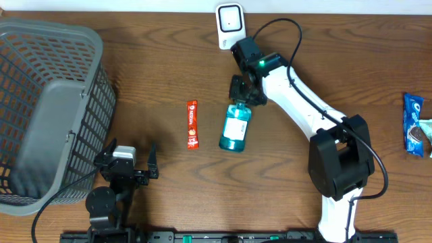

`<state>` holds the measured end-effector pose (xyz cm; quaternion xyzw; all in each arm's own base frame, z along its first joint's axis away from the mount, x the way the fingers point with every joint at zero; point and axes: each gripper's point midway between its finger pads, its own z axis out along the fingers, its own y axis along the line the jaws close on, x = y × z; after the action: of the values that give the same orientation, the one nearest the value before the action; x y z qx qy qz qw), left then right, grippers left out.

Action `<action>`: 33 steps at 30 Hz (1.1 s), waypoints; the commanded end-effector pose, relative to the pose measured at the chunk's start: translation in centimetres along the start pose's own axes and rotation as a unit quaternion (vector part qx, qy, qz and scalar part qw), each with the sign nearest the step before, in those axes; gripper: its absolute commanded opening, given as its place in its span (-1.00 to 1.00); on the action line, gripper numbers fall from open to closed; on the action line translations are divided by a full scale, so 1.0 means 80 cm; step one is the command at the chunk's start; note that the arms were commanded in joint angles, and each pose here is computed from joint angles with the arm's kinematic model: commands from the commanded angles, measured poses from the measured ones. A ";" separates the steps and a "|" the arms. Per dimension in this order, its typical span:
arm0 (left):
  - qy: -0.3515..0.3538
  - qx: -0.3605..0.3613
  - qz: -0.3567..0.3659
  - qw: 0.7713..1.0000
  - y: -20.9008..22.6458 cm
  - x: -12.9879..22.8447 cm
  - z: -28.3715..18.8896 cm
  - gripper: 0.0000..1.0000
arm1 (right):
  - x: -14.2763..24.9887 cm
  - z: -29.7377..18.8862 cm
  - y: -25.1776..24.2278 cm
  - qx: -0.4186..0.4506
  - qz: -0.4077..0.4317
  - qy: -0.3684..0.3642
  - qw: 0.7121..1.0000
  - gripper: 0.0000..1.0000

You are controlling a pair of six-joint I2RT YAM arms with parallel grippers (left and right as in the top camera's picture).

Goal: Scan the item barcode
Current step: 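Lift the Listerine bottle and carry it toward the scanner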

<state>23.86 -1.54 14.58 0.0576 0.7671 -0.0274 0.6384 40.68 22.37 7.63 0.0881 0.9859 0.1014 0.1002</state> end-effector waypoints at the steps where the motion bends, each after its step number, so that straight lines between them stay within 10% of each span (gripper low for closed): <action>1: 0.019 0.006 0.003 1.000 -0.003 0.016 0.002 0.96 | -0.020 -0.022 0.015 -0.014 -0.016 -0.026 0.999 -0.70; 33: 0.019 0.006 0.003 1.000 -0.003 0.016 0.002 0.96 | -0.052 -0.085 0.042 0.023 -0.080 -0.125 0.989 -0.67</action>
<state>23.86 -1.54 14.58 0.0577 0.7670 -0.0273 0.6384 42.70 23.29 12.29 0.0320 0.9816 0.0532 0.1808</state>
